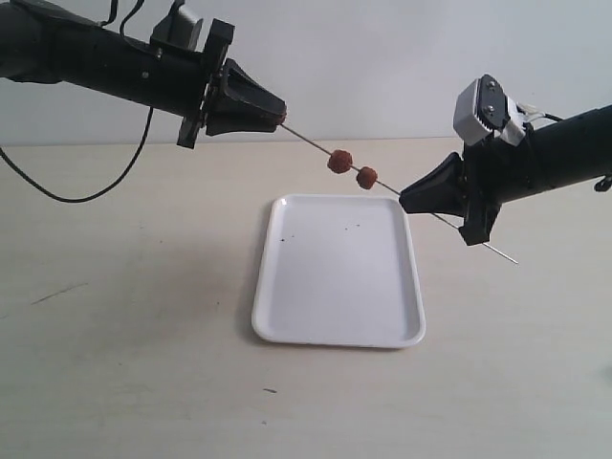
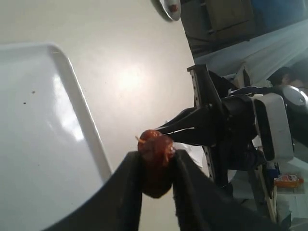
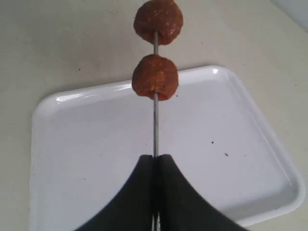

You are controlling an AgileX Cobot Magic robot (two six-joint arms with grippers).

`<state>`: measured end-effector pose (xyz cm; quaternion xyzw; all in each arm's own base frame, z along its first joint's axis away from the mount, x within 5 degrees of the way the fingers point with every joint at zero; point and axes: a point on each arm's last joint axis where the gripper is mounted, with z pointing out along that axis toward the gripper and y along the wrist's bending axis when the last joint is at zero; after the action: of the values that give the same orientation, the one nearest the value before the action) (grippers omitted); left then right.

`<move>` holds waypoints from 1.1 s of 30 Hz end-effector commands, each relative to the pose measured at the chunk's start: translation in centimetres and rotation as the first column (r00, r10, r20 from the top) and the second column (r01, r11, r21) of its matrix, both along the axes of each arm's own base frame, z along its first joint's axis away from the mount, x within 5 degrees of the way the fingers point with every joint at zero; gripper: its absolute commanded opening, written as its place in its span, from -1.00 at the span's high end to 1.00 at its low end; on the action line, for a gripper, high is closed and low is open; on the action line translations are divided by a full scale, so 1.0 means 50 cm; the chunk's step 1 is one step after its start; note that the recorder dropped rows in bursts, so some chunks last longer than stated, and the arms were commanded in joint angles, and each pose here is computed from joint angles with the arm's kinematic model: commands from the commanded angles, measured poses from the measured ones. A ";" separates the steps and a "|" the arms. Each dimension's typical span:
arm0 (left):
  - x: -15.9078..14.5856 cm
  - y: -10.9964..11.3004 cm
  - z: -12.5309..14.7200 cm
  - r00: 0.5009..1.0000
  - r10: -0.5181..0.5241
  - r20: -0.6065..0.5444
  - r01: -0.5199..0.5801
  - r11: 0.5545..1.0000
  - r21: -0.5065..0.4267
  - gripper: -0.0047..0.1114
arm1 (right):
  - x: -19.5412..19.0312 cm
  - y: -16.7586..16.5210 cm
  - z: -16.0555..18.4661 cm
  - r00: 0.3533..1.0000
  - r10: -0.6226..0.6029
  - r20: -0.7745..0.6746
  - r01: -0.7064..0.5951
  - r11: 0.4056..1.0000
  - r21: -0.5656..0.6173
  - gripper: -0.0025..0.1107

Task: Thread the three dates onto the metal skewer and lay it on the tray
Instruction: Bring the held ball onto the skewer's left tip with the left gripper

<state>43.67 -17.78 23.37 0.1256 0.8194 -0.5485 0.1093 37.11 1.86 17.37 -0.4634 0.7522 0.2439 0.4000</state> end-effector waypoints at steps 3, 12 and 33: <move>-0.002 0.004 0.009 1.000 0.002 0.009 -0.002 1.000 0.001 0.53 | 0.004 -0.001 0.008 0.999 0.027 0.025 -0.027 1.000 0.007 0.96; -0.001 0.007 0.009 1.000 0.004 0.010 -0.004 1.000 0.001 0.53 | 0.009 -0.010 0.001 1.000 0.000 0.028 0.001 0.998 -0.058 0.96; -0.002 0.006 0.006 1.000 -0.005 0.014 0.004 1.000 0.021 0.53 | 0.011 -0.002 0.015 0.999 0.019 0.034 -0.019 1.000 0.007 0.96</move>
<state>43.66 -17.52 23.10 0.1328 0.8275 -0.5348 0.1078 37.52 1.71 17.87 -0.4711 0.7474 0.2356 0.4048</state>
